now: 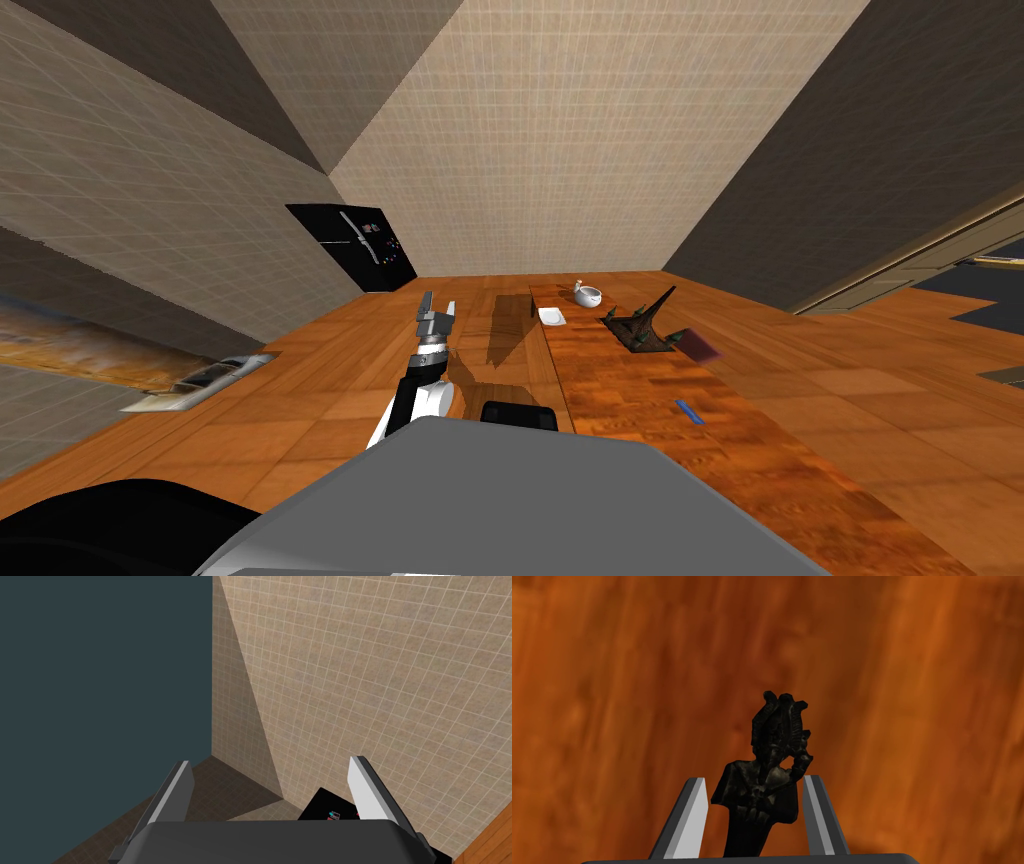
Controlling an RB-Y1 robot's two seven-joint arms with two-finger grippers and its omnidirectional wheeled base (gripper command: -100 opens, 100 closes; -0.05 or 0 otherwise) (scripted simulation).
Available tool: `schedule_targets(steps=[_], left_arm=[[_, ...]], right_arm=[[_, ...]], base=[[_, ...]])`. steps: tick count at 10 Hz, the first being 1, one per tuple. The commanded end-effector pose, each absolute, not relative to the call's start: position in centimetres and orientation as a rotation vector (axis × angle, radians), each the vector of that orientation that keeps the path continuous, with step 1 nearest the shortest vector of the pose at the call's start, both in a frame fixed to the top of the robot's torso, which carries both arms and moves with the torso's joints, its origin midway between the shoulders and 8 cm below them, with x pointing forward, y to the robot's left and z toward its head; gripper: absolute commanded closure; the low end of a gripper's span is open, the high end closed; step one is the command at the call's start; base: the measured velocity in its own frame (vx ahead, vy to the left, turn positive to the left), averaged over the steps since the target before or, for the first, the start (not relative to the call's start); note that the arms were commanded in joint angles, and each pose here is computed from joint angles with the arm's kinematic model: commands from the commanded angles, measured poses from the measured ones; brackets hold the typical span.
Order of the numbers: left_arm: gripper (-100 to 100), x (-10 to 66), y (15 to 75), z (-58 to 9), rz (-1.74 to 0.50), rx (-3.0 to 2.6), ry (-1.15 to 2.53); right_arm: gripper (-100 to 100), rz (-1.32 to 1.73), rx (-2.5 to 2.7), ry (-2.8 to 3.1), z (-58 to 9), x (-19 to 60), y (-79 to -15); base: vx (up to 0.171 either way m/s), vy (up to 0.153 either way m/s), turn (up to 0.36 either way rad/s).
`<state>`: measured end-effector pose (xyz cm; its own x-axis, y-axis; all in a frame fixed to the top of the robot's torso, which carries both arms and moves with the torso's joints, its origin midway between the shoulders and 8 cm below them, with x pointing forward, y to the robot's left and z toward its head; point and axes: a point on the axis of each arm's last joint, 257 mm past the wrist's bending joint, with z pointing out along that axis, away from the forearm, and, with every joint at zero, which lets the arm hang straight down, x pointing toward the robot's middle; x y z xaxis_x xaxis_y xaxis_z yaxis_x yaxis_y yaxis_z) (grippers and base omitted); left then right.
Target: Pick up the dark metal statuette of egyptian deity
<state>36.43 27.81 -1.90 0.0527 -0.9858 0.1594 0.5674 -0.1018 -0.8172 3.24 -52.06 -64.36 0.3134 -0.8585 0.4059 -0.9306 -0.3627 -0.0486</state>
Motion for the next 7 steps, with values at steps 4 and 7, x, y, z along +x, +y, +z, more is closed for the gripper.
schedule_targets(steps=[4,7], left_arm=[[0,36.4,27.8,-1.9,-1.46,-0.893,0.622],[0,36.4,27.8,-1.9,-1.46,-0.893,0.622]], right_arm=[[100,0.548,2.37,-1.663,-63.0,1.9,-54.8],[100,0.542,2.374,-1.657,-63.1,1.9,-54.6]], base=[[0.006,0.065,0.028],[0.004,0.034,0.001]])
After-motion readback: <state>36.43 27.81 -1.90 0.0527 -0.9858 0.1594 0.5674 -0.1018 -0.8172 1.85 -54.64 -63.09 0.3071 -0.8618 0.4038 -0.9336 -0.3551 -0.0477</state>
